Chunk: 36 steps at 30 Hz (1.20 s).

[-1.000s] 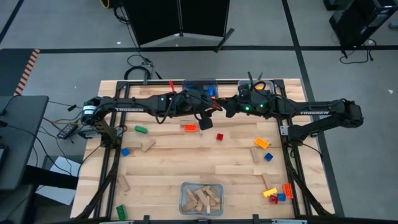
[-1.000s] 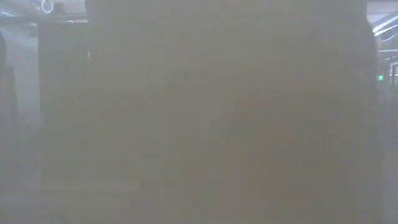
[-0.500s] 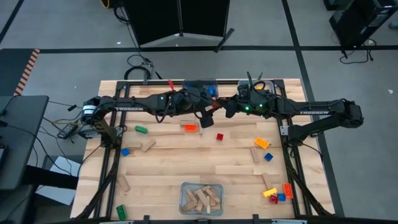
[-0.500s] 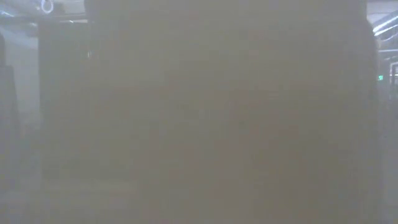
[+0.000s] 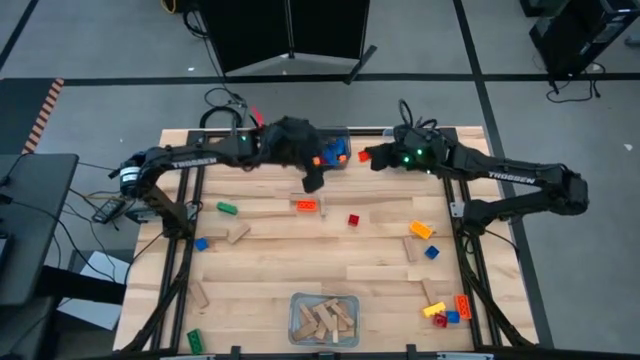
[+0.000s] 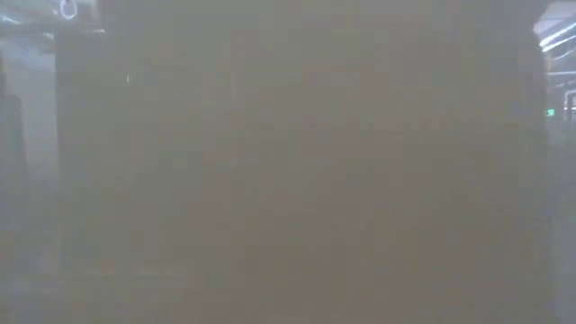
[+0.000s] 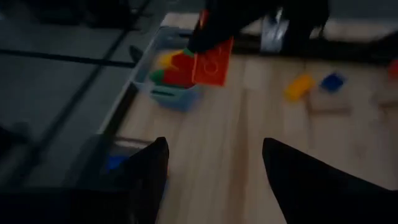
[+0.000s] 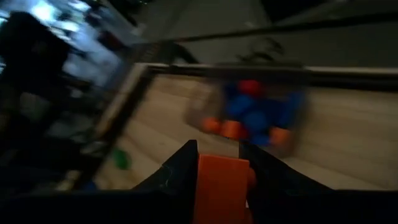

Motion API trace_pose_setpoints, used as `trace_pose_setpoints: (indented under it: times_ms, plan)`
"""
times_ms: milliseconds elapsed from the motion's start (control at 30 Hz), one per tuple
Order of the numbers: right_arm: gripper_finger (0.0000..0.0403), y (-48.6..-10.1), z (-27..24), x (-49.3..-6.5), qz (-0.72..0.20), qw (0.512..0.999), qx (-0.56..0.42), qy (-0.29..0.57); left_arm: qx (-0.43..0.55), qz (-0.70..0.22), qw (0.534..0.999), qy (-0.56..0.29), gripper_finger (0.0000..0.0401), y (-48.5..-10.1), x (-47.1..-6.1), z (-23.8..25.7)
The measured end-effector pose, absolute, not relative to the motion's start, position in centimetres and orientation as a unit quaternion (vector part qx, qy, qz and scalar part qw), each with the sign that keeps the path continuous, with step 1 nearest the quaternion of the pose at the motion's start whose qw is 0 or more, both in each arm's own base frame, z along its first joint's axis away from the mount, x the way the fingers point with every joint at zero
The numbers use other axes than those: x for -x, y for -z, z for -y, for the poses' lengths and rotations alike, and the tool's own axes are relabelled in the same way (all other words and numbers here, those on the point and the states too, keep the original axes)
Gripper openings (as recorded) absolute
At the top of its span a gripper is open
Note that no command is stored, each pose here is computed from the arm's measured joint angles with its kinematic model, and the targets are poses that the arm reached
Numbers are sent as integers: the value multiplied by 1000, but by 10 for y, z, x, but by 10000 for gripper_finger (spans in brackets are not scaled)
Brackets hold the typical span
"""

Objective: Sort blocks by size
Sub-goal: Put the large orange game piece into the transparent bin

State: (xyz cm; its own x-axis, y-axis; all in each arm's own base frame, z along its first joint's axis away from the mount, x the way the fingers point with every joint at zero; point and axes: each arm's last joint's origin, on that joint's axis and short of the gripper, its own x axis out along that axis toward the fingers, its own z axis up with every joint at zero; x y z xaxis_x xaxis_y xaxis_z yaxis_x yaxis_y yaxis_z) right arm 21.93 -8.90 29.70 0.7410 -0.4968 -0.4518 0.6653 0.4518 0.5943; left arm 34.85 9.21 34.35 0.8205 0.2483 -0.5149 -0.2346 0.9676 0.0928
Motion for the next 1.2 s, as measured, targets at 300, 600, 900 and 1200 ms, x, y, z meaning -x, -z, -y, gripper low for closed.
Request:
trace_pose_setpoints:
  times_ms: [300,600,900,1200]
  plan:
    - [113,-282,131,-183,-208,757,-416,458,63,-288,945,-142,266,-309,-315,-128]
    - [114,-281,184,-173,-348,677,-388,519,62,-290,940,-169,266,-302,-292,-134]
    - [117,-257,237,-195,-495,617,-393,470,52,-293,939,-171,266,-302,-288,-136]
    - [155,-232,257,-209,-536,588,-423,434,56,-303,936,-171,266,-301,-287,-135]
